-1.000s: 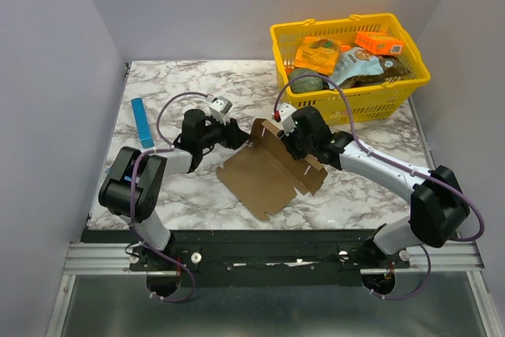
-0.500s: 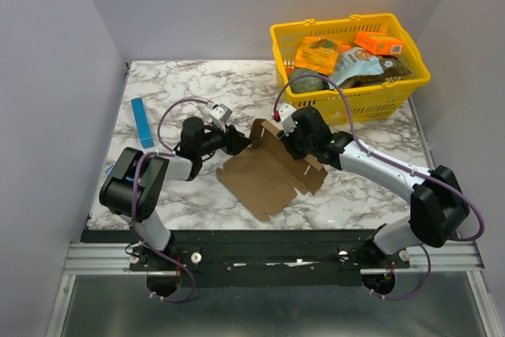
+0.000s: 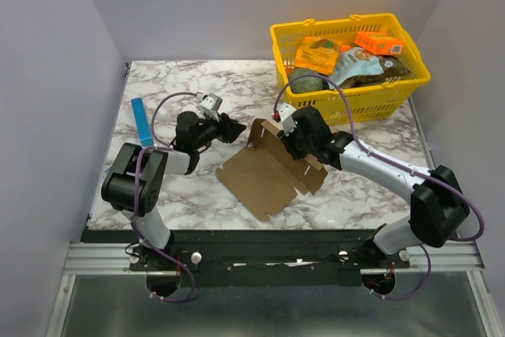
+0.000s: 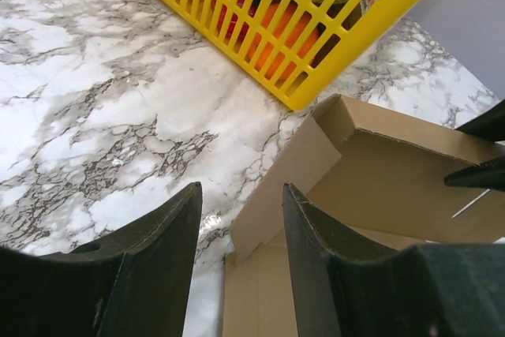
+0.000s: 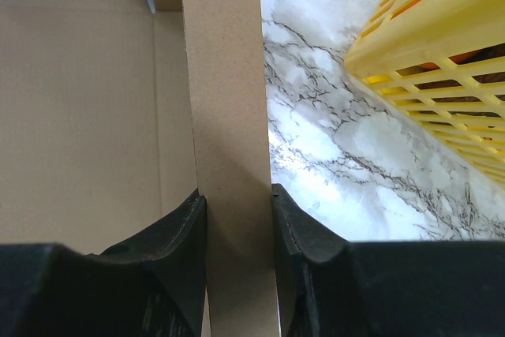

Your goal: Fold the paper box

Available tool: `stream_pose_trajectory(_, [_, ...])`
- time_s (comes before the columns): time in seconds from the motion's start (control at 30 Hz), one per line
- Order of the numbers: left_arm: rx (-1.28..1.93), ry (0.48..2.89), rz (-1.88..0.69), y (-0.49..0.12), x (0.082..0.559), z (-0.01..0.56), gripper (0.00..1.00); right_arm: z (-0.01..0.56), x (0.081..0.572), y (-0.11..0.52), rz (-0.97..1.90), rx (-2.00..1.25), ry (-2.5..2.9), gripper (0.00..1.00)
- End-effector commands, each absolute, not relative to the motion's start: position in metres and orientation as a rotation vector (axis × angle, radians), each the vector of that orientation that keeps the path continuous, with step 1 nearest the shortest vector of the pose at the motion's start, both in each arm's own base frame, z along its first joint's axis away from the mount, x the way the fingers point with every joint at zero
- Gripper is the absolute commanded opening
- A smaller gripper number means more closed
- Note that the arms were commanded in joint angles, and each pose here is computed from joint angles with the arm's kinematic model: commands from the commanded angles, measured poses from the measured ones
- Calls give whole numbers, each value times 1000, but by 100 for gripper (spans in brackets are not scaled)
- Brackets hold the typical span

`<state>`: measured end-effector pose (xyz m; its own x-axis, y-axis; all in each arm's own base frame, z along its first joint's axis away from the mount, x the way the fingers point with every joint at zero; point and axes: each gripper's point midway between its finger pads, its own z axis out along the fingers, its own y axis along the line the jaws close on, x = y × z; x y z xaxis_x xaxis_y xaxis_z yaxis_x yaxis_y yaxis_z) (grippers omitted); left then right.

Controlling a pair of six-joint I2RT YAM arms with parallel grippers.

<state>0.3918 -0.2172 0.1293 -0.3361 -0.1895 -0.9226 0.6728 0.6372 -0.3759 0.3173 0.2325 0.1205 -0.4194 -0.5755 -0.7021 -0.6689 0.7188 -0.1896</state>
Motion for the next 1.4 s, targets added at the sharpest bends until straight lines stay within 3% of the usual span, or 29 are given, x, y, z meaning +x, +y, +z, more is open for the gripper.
stream_pose_trajectory(0.0, [447,1769,-847,-229,402,109,54,106,312,230,149,-987,2157,32])
stream_pose_trajectory(0.4, [589,1736,-877,-261,381,107,51,106,312,230,152,-985,2157,32])
stream_pose_trajectory(1.37, [717,1625,-896,-294,394,110,55,100,311,237,188,-1018,2154,31])
